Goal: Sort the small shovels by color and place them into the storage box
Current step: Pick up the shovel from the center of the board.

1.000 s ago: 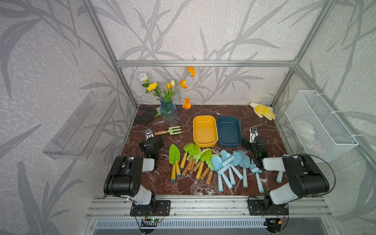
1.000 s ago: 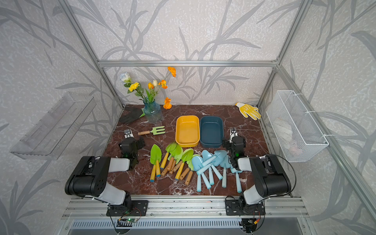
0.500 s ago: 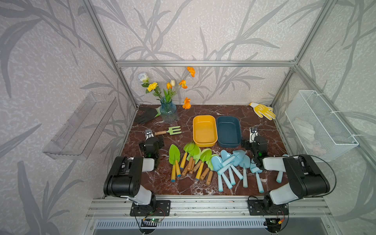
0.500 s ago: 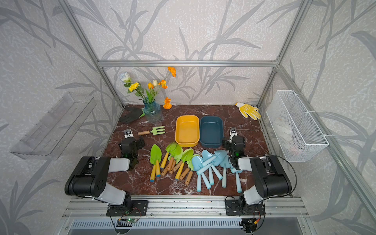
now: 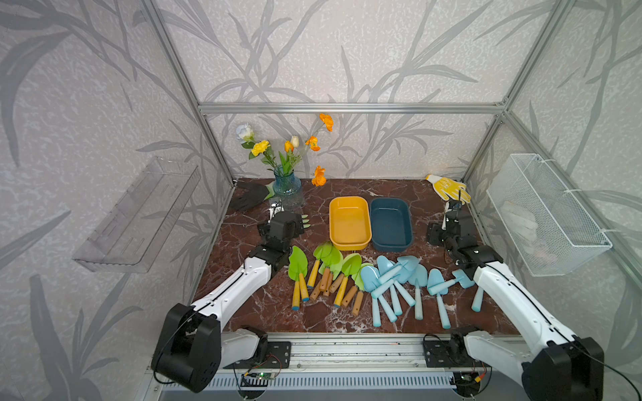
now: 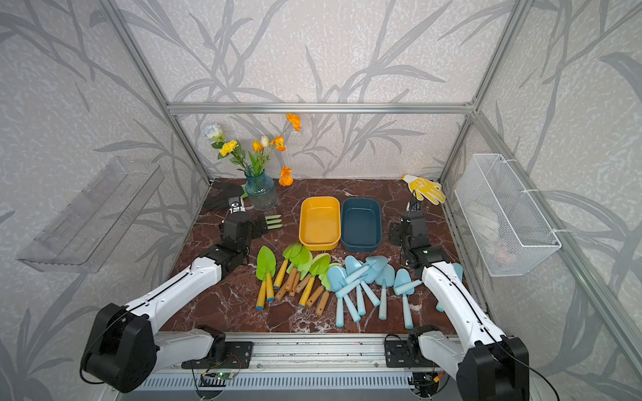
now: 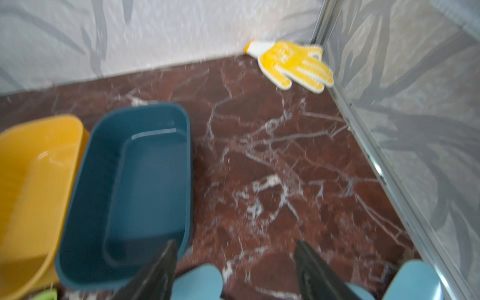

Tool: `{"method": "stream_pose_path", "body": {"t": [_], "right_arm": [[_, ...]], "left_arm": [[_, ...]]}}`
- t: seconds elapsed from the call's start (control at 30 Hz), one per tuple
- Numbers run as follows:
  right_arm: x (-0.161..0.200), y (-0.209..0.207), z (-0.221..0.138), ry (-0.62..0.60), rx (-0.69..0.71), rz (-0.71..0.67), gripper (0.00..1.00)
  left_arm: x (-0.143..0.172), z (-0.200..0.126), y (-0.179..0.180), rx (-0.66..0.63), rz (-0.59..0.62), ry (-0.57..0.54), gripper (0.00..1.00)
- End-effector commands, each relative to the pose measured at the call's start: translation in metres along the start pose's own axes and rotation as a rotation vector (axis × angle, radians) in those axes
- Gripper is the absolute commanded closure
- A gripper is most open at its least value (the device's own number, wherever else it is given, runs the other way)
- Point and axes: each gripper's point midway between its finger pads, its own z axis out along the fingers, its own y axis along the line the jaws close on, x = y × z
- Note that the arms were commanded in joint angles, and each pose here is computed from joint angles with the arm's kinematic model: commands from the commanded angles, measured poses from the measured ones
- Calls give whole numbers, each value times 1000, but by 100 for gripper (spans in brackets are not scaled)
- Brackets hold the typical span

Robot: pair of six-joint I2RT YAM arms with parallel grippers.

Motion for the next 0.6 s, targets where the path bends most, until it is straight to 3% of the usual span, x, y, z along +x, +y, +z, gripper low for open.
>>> {"method": "stream_pose_path", "body": {"t": [0.0, 0.17, 0.33, 0.57], "right_arm": [[81, -6, -30, 323, 23, 13, 39], [135, 2, -52, 535, -48, 110, 56], [171, 6, -57, 664, -60, 173, 57], [193, 3, -55, 728, -19, 133, 55]], "left_arm": [[21, -14, -13, 5, -130, 65, 0], [14, -27, -73, 105, -77, 55, 0], [7, -33, -115, 118, 32, 83, 0], [21, -34, -139, 153, 49, 136, 0]]}}
